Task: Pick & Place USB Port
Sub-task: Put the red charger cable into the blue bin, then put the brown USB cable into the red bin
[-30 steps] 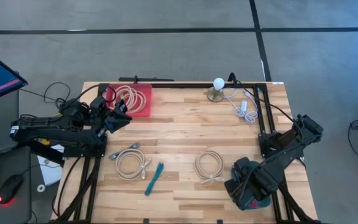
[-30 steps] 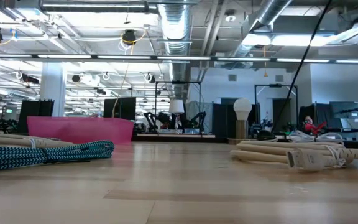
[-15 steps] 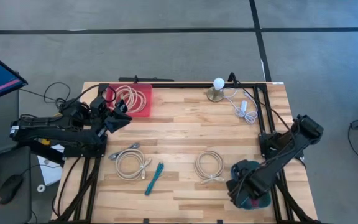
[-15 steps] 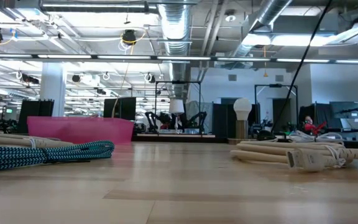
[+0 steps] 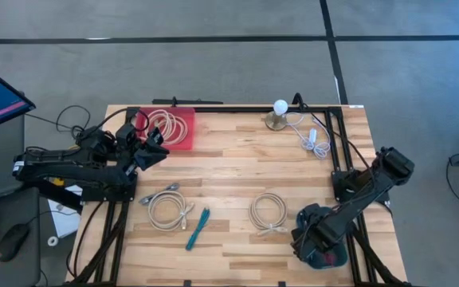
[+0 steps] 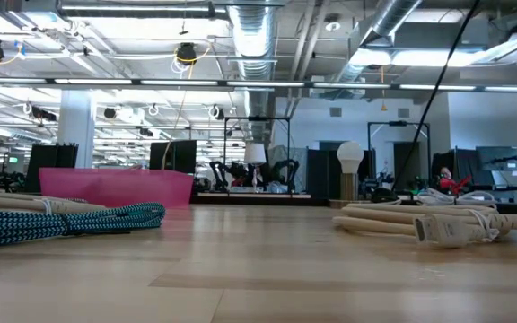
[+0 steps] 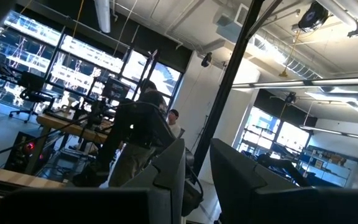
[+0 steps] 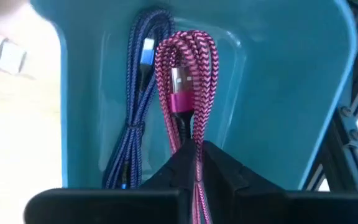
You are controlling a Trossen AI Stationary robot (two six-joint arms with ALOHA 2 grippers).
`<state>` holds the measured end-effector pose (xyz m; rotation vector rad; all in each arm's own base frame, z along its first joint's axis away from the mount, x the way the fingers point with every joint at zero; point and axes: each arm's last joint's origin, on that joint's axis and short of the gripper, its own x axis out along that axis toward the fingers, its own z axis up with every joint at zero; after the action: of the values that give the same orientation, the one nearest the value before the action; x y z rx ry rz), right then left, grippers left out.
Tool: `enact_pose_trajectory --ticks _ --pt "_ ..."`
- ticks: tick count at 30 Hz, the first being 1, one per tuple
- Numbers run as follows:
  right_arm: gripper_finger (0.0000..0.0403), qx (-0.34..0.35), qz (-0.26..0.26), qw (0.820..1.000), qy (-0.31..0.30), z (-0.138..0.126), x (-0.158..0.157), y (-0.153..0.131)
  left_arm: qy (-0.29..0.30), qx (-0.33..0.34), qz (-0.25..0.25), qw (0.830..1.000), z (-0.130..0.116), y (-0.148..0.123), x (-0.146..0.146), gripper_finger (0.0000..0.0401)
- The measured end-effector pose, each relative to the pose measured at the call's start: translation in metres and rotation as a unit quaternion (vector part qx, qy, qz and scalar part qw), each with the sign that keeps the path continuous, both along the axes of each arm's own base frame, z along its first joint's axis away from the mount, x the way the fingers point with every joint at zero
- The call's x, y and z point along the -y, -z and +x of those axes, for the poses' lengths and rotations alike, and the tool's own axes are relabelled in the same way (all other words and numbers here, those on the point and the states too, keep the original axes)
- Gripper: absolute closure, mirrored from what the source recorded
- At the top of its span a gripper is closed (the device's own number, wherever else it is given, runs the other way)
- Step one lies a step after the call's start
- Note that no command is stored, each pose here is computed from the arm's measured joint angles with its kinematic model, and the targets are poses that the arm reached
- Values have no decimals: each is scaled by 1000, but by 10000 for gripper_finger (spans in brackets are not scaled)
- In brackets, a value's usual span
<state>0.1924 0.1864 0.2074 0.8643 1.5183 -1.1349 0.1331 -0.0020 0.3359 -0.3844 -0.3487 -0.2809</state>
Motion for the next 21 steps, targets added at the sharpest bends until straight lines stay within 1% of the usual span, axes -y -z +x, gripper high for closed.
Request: enact_pose_trajectory --ticks 5,8,11,16,21 --pt "346 -7 -2 1000 8 3 5 0 0 0 0 1000 0 0 0 325" --pt "323 -7 3 1000 -5 5 7 -1 0 0 0 1000 0 0 0 325" --pt "309 1 15 1000 -22 10 7 -5 0 0 0 1000 0 0 0 325" --pt "309 40 46 996 -66 25 6 -25 0 0 0 1000 0 0 0 325" --pt "320 129 33 983 -128 43 6 -55 0 0 0 1000 0 0 0 325"
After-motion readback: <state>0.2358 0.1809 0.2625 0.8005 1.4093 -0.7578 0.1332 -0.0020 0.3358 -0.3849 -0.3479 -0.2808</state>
